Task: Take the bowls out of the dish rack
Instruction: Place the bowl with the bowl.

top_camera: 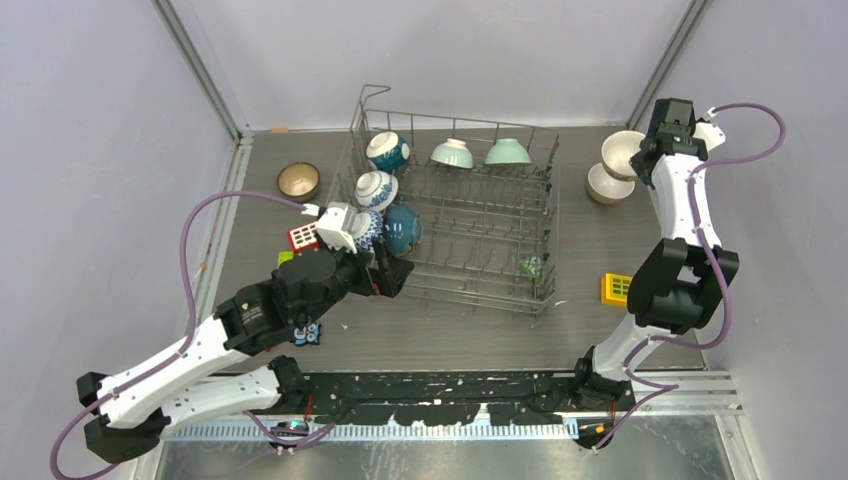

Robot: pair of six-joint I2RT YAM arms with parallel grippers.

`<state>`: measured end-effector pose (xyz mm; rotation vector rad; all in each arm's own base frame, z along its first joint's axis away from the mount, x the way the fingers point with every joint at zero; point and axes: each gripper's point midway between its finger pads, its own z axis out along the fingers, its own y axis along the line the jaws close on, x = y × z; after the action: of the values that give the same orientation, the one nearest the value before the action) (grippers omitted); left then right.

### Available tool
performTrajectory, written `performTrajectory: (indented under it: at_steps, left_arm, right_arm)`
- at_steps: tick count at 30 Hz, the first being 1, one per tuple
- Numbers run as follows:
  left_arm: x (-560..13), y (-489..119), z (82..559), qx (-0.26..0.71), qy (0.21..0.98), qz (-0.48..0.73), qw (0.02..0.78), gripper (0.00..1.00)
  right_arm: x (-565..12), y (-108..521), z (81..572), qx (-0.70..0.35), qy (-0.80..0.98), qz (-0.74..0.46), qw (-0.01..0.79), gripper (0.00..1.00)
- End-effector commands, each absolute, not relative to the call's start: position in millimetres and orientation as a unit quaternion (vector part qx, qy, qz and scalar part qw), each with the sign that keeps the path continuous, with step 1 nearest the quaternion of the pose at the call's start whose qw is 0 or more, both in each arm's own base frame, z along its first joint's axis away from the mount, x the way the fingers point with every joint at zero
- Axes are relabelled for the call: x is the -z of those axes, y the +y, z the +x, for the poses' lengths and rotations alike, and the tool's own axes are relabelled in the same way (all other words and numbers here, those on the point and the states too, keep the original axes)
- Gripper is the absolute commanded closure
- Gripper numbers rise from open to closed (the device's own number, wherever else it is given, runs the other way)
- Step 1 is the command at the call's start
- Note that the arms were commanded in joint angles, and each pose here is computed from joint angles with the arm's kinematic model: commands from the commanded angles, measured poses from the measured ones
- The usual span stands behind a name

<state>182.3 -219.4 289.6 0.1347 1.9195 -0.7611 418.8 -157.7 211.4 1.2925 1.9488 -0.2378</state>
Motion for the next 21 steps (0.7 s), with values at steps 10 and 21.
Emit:
performTrajectory:
  at_steps: [10,21]
  left_arm:
    - [-287,-236,180,0.346,0.798,0.055,0.490,0.00]
    - [-280,-241,184,0.338,0.805,0.047,0.484,0.00]
  right_arm:
    - [-217,-186,472,0.040,0.722,0.537,0.435,0.99]
    - [-181,-189,488,0.026,0.729,0.546,0.412,0.99]
